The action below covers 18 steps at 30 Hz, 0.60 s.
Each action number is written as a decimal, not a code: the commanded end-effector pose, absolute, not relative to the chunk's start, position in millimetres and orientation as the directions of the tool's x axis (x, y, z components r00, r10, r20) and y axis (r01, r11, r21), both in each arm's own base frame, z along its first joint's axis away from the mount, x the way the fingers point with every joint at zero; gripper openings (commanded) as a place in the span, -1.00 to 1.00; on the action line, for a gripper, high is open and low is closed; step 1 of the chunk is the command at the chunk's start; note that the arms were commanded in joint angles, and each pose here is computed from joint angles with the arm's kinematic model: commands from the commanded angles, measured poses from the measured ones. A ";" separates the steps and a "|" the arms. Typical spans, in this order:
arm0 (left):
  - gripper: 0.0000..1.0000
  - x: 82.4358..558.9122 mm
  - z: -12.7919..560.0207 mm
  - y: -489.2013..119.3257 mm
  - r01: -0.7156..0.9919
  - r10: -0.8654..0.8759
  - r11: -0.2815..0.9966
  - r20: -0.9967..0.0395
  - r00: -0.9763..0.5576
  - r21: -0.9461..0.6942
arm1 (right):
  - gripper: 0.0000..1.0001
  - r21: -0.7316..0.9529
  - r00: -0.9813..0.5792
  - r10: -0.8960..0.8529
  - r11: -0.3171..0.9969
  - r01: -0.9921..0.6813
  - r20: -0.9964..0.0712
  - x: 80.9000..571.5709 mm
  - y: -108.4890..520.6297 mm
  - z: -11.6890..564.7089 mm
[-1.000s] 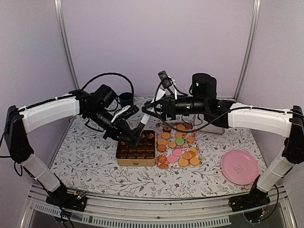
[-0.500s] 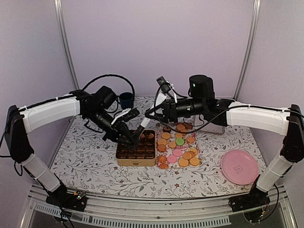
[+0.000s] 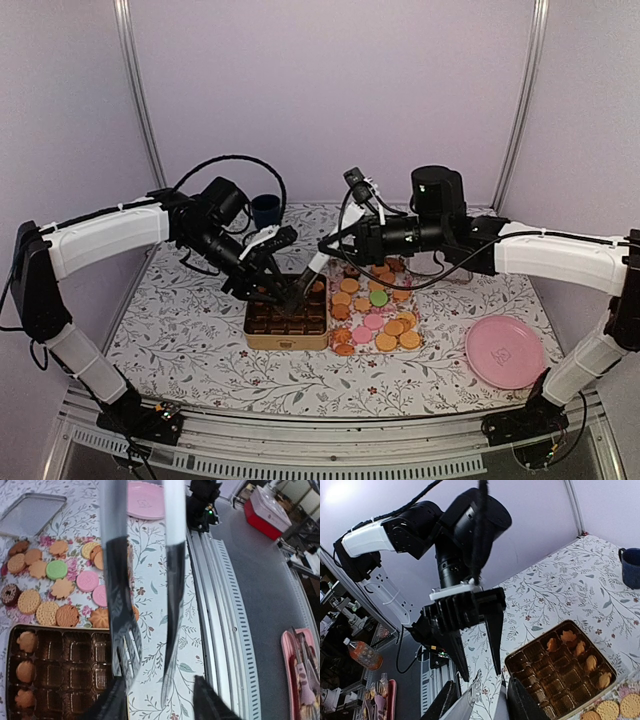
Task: Pack the cookies
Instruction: Pass from the left arm to the right
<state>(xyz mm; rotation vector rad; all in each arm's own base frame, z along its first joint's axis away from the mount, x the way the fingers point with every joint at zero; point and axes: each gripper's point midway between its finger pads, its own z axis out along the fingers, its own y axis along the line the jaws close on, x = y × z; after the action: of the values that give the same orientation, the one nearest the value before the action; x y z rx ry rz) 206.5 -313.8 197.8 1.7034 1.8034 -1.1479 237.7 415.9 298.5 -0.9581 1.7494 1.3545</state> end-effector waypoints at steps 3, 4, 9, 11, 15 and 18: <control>0.52 236.3 206.7 -311.7 0.979 0.618 0.033 -0.766 -0.177 -0.199 | -0.35 0.387 -0.460 -0.063 0.446 -0.807 -0.886 258.8 369.4 290.0; 0.58 238.3 207.4 -309.0 0.980 0.618 0.045 -0.765 -0.180 -0.195 | -0.35 0.373 -0.456 -0.056 0.493 -0.786 -0.888 262.4 360.2 287.6; 0.67 251.7 211.1 -291.0 0.977 0.616 0.114 -0.759 -0.210 -0.178 | -0.32 0.319 -0.438 -0.010 0.670 -0.671 -0.899 272.4 315.2 280.4; 0.67 255.9 211.7 -283.9 0.974 0.609 0.133 -0.760 -0.226 -0.183 | -0.31 0.308 -0.427 0.013 0.713 -0.630 -0.904 274.5 300.9 278.9; 0.68 262.9 212.5 -273.9 0.969 0.598 0.164 -0.763 -0.246 -0.184 | -0.29 0.275 -0.406 0.034 0.786 -0.554 -0.913 283.0 281.2 272.7; 0.68 267.5 211.3 -267.7 0.964 0.592 0.187 -0.762 -0.263 -0.187 | -0.29 0.249 -0.390 0.041 0.830 -0.499 -0.920 293.7 273.4 269.4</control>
<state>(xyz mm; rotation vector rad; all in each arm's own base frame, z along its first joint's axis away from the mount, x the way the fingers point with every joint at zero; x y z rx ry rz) 263.8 -275.9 206.7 1.4916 1.9285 -0.9192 273.1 294.7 266.5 -0.4731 1.9144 0.7436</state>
